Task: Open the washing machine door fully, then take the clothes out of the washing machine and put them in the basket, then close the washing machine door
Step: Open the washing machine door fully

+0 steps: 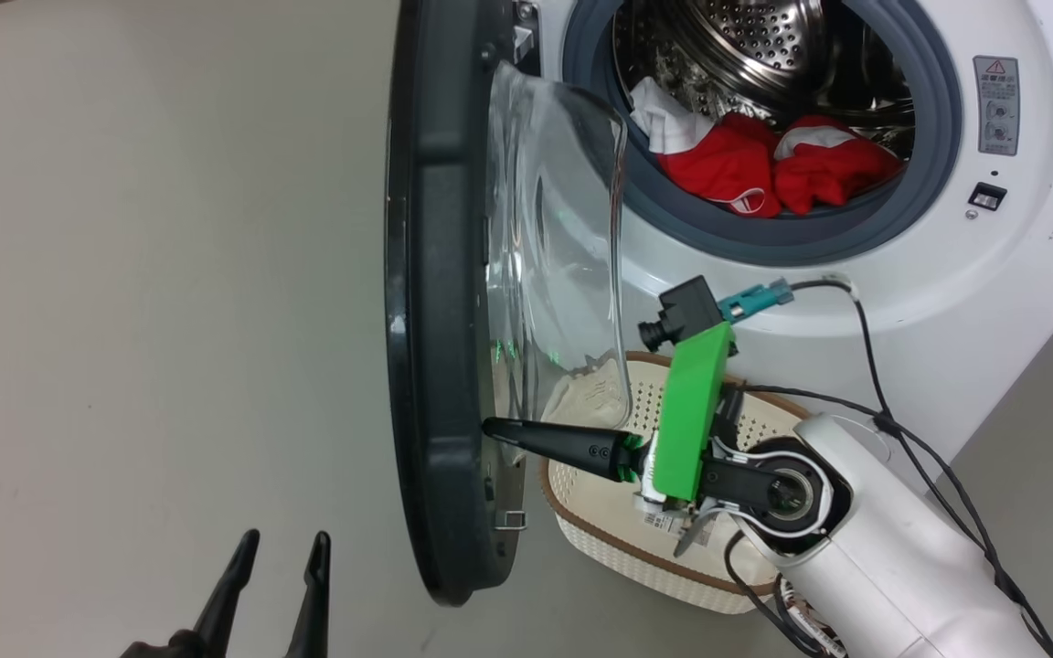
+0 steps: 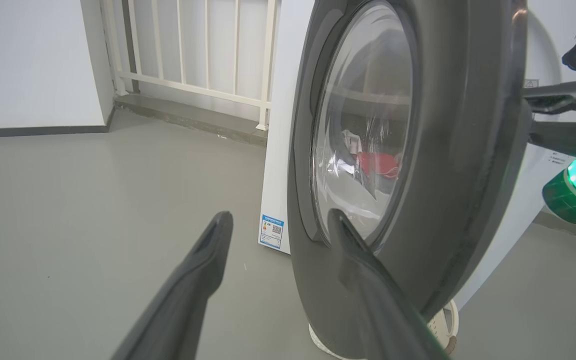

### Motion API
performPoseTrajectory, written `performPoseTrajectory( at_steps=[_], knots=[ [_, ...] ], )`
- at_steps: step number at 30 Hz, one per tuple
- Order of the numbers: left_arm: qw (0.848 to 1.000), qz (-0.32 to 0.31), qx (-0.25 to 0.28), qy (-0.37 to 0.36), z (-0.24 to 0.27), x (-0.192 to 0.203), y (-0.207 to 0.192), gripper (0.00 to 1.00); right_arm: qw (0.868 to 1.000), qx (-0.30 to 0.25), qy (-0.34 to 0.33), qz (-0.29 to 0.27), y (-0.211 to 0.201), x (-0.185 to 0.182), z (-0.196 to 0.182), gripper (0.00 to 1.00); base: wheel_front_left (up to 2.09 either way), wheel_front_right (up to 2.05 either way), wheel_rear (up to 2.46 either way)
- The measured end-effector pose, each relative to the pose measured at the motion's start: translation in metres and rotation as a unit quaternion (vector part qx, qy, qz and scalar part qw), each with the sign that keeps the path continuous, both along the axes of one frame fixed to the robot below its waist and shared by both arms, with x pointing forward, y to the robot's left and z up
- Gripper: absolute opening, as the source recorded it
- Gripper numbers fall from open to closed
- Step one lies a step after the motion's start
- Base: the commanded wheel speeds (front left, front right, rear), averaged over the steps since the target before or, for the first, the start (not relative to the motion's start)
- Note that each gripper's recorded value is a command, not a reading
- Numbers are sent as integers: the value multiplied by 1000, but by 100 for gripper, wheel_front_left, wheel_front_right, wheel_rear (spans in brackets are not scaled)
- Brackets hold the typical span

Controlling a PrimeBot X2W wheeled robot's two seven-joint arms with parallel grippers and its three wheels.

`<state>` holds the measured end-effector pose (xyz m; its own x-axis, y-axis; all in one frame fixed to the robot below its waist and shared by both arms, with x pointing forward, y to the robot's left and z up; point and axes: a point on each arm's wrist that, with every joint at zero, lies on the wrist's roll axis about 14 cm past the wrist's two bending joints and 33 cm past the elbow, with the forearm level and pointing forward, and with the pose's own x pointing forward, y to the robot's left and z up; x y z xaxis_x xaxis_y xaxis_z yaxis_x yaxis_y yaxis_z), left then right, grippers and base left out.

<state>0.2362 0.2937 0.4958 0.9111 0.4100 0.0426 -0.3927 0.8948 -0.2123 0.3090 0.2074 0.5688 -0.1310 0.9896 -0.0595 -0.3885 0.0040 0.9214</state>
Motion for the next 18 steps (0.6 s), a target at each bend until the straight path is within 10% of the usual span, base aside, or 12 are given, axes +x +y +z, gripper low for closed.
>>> performPoseTrajectory(
  at_steps=[18],
  knots=[
    [1000,-12,-8,5,-6,11,-2,100,987,-55,18,-151,-61,42,-59,100,0,0,0]
  ],
)
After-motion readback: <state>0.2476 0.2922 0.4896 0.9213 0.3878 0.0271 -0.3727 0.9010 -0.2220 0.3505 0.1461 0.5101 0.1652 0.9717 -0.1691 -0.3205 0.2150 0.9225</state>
